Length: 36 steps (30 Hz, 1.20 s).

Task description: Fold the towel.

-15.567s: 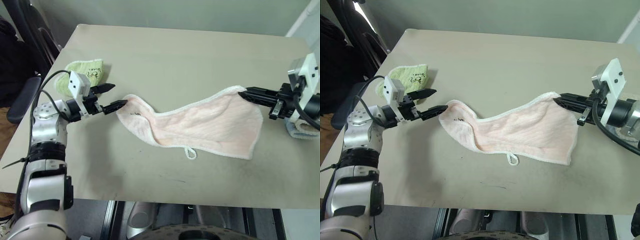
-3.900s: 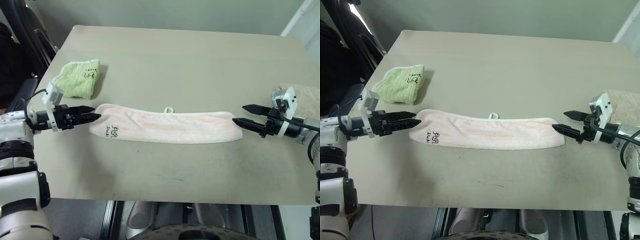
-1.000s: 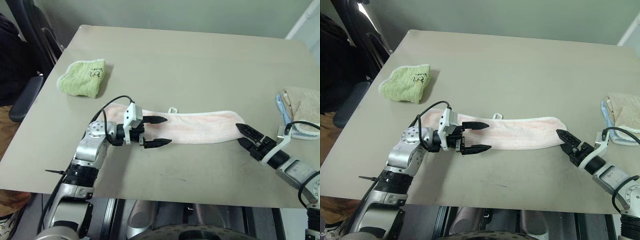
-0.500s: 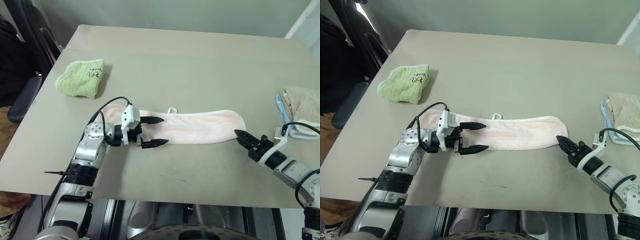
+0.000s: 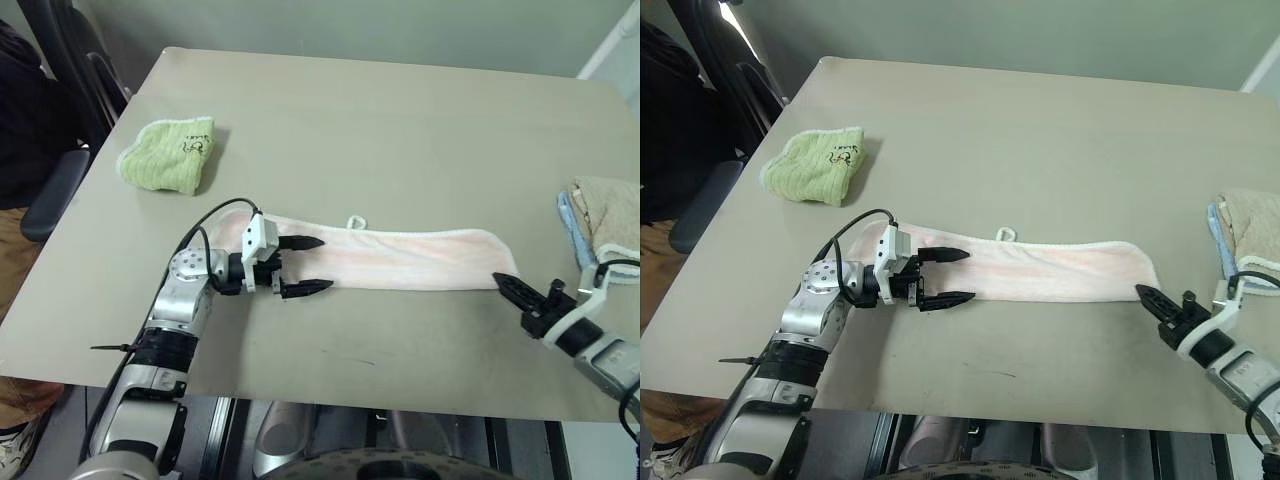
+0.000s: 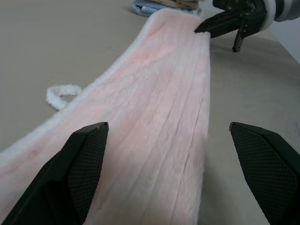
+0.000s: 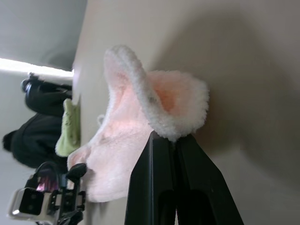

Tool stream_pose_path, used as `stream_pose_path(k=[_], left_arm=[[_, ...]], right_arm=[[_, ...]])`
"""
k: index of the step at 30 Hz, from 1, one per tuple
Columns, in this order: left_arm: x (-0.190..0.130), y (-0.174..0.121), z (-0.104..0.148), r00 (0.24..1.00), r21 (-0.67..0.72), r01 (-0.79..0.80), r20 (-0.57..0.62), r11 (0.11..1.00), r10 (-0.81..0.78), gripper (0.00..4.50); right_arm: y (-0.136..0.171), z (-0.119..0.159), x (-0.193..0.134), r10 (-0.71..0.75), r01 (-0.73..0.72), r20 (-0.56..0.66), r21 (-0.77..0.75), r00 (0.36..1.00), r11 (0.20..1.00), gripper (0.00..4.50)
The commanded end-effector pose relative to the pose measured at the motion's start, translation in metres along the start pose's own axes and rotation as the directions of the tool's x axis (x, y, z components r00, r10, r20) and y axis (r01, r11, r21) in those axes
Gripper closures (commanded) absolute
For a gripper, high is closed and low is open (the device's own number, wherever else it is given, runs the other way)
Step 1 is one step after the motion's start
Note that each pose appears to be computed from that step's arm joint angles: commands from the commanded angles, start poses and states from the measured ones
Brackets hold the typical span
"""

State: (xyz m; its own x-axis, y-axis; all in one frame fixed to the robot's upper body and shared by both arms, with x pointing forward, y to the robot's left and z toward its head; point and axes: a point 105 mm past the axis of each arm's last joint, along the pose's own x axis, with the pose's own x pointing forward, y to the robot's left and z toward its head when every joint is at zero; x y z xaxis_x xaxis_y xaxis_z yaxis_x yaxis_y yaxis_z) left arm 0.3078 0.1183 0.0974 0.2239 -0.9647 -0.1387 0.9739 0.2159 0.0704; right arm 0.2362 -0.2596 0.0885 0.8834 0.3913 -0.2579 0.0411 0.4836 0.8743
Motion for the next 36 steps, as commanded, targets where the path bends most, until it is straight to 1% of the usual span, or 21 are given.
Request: stream_pose_path(k=[1, 5, 9, 15, 17, 21, 24, 28, 33, 36], left_arm=[[0.002, 0.001, 0.010, 1.000, 0.043, 0.019, 0.011, 0.999, -0.019, 0.00], [0.002, 0.001, 0.010, 0.999, 0.037, 0.032, 0.014, 0.999, -0.032, 0.00], [0.005, 0.003, 0.014, 0.999, 0.041, 0.039, 0.016, 0.998, -0.040, 0.00], [0.010, 0.003, 0.025, 0.999, 0.059, 0.048, 0.020, 0.997, -0.049, 0.00], [0.011, 0.003, 0.026, 0.999, 0.061, 0.049, 0.020, 0.997, -0.050, 0.00], [0.013, 0.001, 0.024, 0.999, 0.070, 0.052, 0.002, 0.996, -0.052, 0.00], [0.013, 0.000, 0.024, 0.999, 0.062, 0.050, 0.009, 0.997, -0.050, 0.00], [0.014, 0.003, 0.020, 0.999, 0.066, 0.039, 0.002, 0.997, -0.039, 0.00], [0.013, 0.004, 0.015, 1.000, 0.064, 0.030, 0.003, 0.997, -0.030, 0.00], [0.012, 0.005, 0.011, 1.000, 0.066, 0.024, 0.001, 0.998, -0.024, 0.00]], right_arm=[[-0.001, 0.022, -0.021, -0.006, 0.007, 0.076, -0.024, 0.997, 1.000, 4.48], [-0.002, 0.026, -0.030, -0.011, 0.015, 0.089, -0.044, 0.996, 0.999, 4.48], [0.014, 0.024, -0.029, 0.038, -0.032, 0.070, -0.091, 0.997, 0.995, 4.48], [0.066, 0.000, -0.022, 0.184, -0.195, -0.068, -0.277, 0.981, 0.941, 4.48], [0.073, -0.005, -0.022, 0.205, -0.225, -0.097, -0.304, 0.974, 0.926, 4.48], [0.092, -0.035, -0.013, 0.217, -0.298, -0.234, -0.406, 0.948, 0.864, 4.48], [0.100, -0.049, -0.008, 0.214, -0.326, -0.287, -0.436, 0.934, 0.839, 4.48], [0.104, -0.058, 0.001, 0.207, -0.347, -0.329, -0.460, 0.922, 0.817, 4.48], [0.101, -0.067, 0.018, 0.185, -0.340, -0.343, -0.477, 0.921, 0.810, 4.48], [0.101, -0.078, 0.025, 0.176, -0.363, -0.384, -0.495, 0.906, 0.790, 4.48]])
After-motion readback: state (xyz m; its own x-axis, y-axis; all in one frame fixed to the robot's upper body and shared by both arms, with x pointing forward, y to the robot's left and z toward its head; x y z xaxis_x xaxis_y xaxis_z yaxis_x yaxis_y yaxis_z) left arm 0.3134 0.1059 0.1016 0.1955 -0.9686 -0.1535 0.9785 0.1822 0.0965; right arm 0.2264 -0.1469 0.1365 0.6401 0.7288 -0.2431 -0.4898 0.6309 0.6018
